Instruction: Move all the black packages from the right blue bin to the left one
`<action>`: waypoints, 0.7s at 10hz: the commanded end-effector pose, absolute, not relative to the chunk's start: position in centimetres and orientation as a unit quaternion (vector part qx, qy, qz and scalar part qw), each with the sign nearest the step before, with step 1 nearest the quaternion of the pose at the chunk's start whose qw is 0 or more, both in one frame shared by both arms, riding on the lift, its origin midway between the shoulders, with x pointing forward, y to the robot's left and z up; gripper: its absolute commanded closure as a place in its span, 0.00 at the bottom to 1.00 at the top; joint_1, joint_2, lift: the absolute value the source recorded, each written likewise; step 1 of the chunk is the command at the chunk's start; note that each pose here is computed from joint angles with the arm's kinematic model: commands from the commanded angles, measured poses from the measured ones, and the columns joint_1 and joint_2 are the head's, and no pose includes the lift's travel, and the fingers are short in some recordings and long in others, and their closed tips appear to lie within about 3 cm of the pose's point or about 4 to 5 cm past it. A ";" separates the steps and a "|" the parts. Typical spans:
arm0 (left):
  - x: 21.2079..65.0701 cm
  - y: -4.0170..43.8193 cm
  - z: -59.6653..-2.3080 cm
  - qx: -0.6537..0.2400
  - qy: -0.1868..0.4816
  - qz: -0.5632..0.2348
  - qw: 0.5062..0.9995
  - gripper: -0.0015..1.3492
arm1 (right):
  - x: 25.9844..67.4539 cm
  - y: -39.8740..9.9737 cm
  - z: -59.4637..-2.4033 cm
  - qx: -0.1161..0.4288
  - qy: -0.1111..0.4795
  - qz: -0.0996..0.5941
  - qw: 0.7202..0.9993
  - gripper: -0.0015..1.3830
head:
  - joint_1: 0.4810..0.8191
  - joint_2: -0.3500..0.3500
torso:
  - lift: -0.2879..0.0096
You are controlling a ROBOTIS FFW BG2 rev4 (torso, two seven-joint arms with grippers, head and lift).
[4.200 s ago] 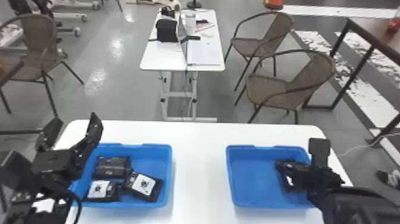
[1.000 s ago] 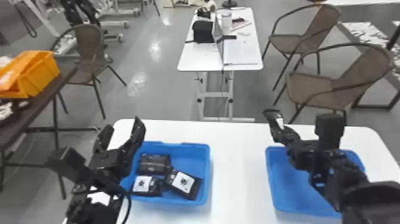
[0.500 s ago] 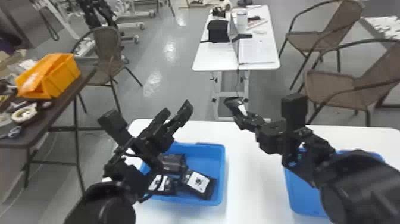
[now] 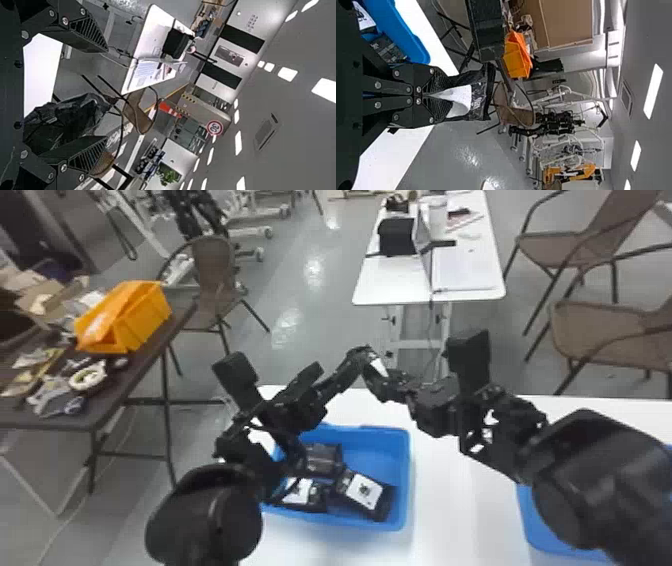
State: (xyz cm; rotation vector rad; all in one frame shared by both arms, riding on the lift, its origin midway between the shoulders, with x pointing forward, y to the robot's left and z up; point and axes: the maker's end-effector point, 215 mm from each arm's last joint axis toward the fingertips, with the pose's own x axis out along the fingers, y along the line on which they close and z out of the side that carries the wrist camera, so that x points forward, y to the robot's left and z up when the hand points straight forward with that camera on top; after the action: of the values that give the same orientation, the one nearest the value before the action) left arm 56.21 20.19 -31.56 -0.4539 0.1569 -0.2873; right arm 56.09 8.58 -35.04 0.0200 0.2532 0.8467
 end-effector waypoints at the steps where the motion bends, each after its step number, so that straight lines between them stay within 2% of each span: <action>1: 56.3 20.0 -31.8 -0.224 0.080 -0.143 0.961 0.20 | 55.8 9.4 -35.0 0.010 0.124 0.419 0.899 0.84 | 0.61 0.89 | 0.97; 5: 56.9 17.0 -32.5 -0.240 0.099 -0.167 0.951 0.20 | 55.3 12.5 -34.1 0.001 0.115 0.449 0.886 0.84 | 0.61 0.90 | 0.97; 6: 57.1 16.5 -32.8 -0.233 0.109 -0.172 0.951 0.28 | 55.1 13.0 -34.0 -0.003 0.115 0.454 0.883 0.84 | 0.61 0.90 | 0.97; 7: 57.1 16.5 -33.3 -0.213 0.118 -0.173 0.954 0.71 | 55.0 12.9 -34.4 0.000 0.119 0.454 0.883 0.84 | 0.61 0.90 | 0.97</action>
State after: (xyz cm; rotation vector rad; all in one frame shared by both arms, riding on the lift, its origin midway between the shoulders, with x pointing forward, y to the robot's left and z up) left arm 57.07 16.61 -33.05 -0.4517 0.2300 -0.3481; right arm 55.03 12.86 -34.27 -0.0019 0.2445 0.9445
